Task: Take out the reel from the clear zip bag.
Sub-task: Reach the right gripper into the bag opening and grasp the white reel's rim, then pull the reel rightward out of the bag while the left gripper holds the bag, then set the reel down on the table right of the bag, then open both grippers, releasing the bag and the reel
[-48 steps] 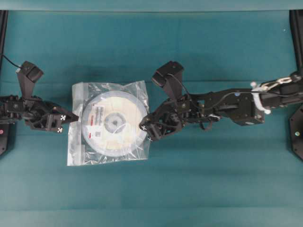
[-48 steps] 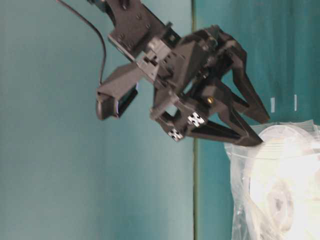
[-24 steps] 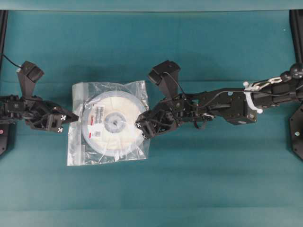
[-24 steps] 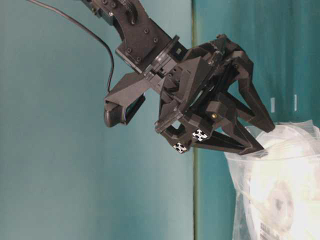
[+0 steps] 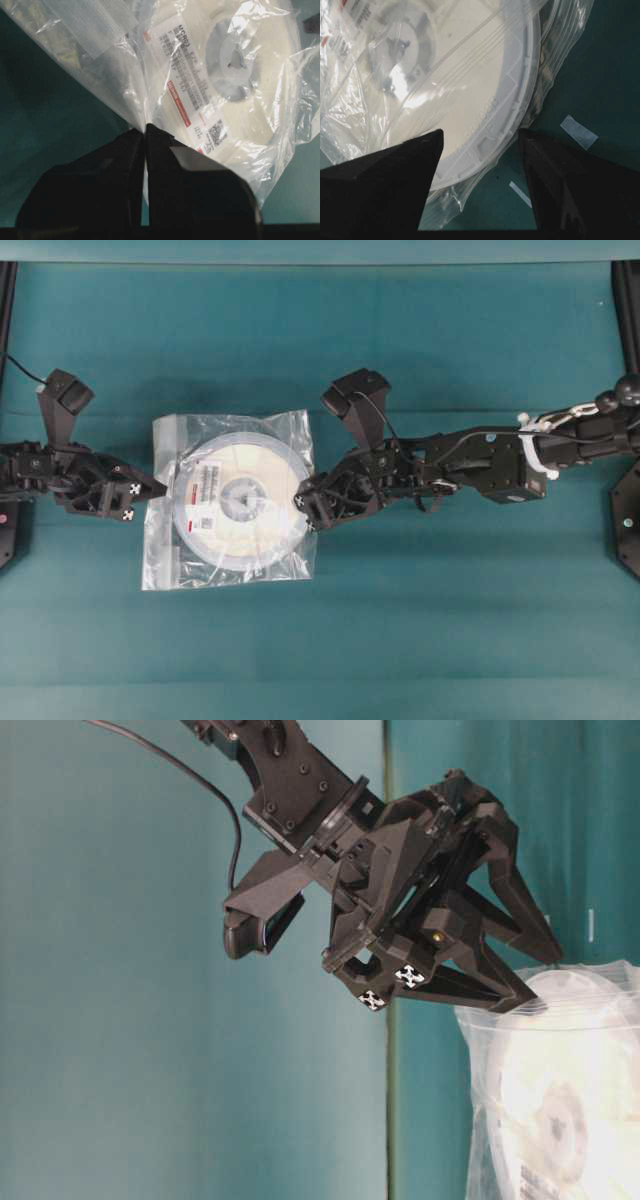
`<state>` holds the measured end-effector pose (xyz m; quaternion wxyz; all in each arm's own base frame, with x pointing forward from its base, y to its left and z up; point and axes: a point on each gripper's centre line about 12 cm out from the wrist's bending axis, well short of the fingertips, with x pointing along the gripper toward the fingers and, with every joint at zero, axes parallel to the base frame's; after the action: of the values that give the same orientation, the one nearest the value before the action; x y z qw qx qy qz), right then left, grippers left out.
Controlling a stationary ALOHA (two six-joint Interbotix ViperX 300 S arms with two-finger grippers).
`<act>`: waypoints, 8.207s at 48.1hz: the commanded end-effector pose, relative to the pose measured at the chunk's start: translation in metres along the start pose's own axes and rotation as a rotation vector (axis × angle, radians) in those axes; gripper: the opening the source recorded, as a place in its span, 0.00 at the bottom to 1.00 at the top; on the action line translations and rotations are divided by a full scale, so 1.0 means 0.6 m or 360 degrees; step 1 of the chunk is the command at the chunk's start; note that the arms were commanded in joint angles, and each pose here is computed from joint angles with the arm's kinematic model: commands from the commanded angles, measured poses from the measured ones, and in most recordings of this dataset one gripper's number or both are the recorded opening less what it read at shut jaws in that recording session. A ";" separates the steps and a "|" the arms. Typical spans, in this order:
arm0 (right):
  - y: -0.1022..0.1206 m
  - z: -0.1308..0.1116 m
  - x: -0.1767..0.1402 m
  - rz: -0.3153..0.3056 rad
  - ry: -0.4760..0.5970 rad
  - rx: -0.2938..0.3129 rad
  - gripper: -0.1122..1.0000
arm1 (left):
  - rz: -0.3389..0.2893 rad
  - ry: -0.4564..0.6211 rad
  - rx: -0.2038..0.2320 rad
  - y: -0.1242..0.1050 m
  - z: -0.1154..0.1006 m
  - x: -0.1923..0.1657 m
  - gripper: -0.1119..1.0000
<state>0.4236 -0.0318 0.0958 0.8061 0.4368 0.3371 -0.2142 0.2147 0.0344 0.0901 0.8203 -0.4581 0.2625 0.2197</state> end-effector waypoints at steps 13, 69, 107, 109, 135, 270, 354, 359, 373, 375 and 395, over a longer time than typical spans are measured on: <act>0.027 0.015 0.006 0.0063 -0.0038 0.0007 0.81 | -0.0022 -0.0011 0.0011 -0.008 0.005 0.003 0.09; 0.030 0.020 0.022 0.0064 -0.0044 0.0020 0.37 | -0.0006 0.0000 0.0011 -0.007 0.004 0.005 0.09; -0.009 -0.006 -0.028 0.0051 -0.0042 0.0025 0.21 | -0.0007 0.0002 0.0015 -0.007 0.003 0.005 0.09; -0.012 -0.009 -0.033 0.0047 -0.0039 0.0025 0.21 | -0.0008 -0.0002 0.0011 -0.007 0.004 0.005 0.09; -0.068 -0.048 -0.096 -0.0012 0.0000 0.0032 0.21 | -0.0014 -0.0006 0.0079 -0.020 0.013 0.020 0.09; -0.187 -0.112 -0.246 -0.0111 0.0025 0.0164 0.20 | 0.0053 0.0043 0.0092 -0.017 0.011 0.028 0.09; -0.106 -0.080 -0.276 0.0135 -0.0106 -0.0377 0.91 | -0.0056 -0.0039 0.0155 -0.043 0.029 -0.002 0.96; -0.102 -0.078 -0.280 0.0153 -0.0123 -0.0410 0.91 | -0.0074 -0.0052 0.0172 -0.053 0.035 -0.014 0.96; -0.098 -0.074 -0.289 0.0181 -0.0151 -0.0418 0.91 | -0.0104 -0.0085 0.0258 -0.072 0.049 -0.057 0.96; -0.097 -0.074 -0.290 0.0184 -0.0154 -0.0420 0.91 | -0.0102 -0.0084 0.0270 -0.073 0.050 -0.064 0.96; -0.088 -0.067 -0.300 0.0232 -0.0211 -0.0511 0.91 | -0.0196 -0.0141 0.0452 -0.090 0.052 -0.123 0.96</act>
<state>0.2471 -0.0164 0.1711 0.8888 0.3201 0.2978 -0.1378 0.1969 0.0290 0.1784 0.8889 -0.3596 0.2319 0.1635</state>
